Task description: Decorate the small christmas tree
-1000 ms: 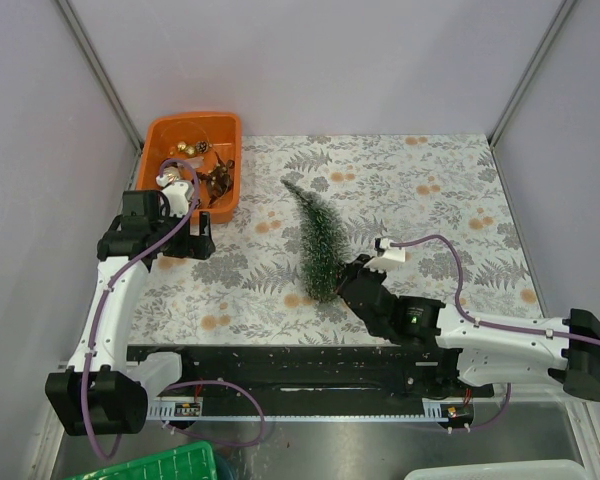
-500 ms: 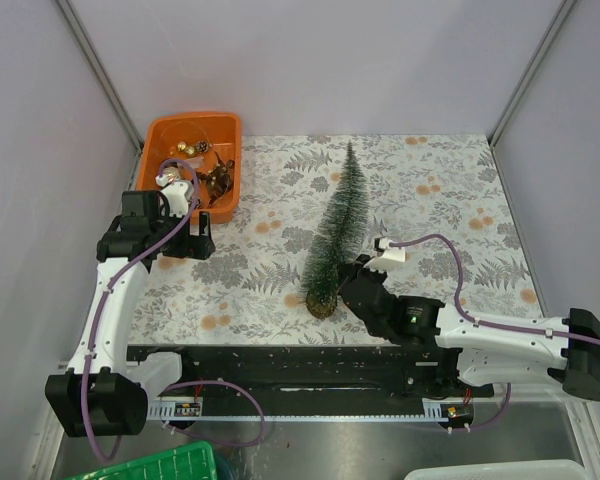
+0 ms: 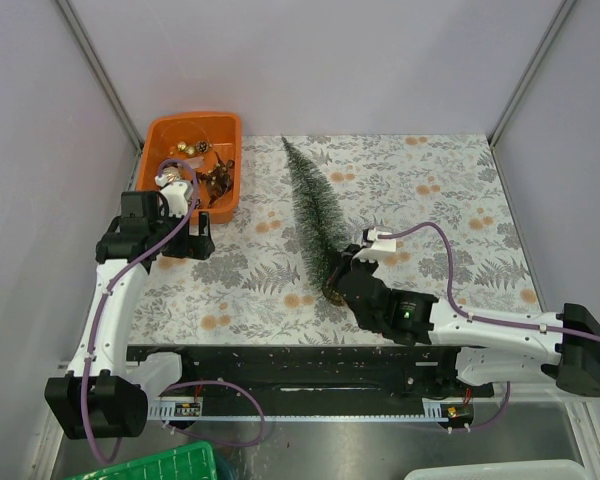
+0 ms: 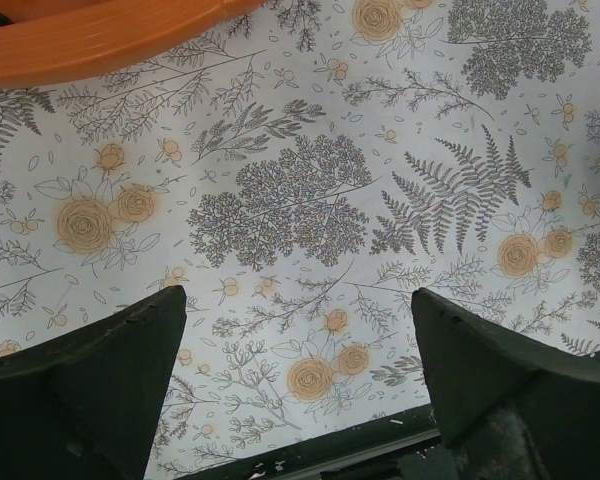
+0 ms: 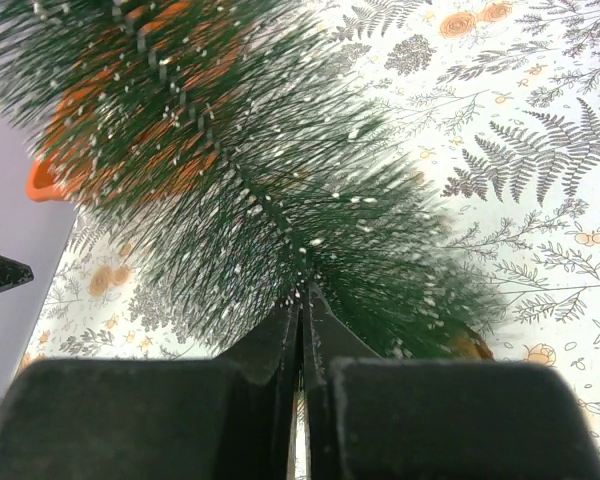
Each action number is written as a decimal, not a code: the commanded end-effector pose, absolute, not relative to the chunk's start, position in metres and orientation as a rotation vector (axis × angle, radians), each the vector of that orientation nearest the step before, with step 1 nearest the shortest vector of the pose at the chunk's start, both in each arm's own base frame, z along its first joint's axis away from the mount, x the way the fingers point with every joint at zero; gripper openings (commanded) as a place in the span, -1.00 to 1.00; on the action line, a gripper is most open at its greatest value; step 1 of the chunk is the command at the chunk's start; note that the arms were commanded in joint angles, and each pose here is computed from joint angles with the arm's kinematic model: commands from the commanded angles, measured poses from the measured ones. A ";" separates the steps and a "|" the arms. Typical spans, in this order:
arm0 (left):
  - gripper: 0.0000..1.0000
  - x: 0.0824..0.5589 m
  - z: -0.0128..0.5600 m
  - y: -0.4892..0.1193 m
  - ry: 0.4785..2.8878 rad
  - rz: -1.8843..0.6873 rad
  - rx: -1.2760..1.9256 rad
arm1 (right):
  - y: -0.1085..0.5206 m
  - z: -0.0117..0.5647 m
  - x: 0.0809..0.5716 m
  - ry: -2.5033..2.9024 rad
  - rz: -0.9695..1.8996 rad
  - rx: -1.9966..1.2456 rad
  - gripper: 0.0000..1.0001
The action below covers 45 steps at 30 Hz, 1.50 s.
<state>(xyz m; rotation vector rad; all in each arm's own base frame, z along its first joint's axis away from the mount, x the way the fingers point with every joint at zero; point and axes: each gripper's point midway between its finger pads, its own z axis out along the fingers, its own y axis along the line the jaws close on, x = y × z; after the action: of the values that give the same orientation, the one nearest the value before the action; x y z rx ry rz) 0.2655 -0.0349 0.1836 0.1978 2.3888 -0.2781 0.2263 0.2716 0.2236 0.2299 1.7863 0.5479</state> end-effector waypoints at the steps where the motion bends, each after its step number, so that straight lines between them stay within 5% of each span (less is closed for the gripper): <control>1: 0.98 0.271 0.200 -0.032 2.324 -0.255 0.198 | 0.271 0.249 0.231 1.707 0.588 0.320 -1.00; 30: 0.98 0.269 0.200 -0.033 2.328 -0.255 0.210 | 0.243 0.161 0.210 1.836 0.498 0.362 -1.00; 40: 0.98 0.268 0.199 -0.032 2.327 -0.249 0.210 | 0.253 0.145 0.176 1.910 0.506 0.330 -0.31; 45: 0.98 0.269 0.198 -0.033 2.333 -0.258 0.210 | 0.261 0.150 0.164 1.905 0.500 0.287 -0.21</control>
<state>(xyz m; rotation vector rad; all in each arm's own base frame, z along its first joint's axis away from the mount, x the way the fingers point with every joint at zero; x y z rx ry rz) 0.2636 -0.0346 0.1878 0.2085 2.3712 -0.2706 0.1656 0.2577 0.1297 0.2322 1.9646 0.4925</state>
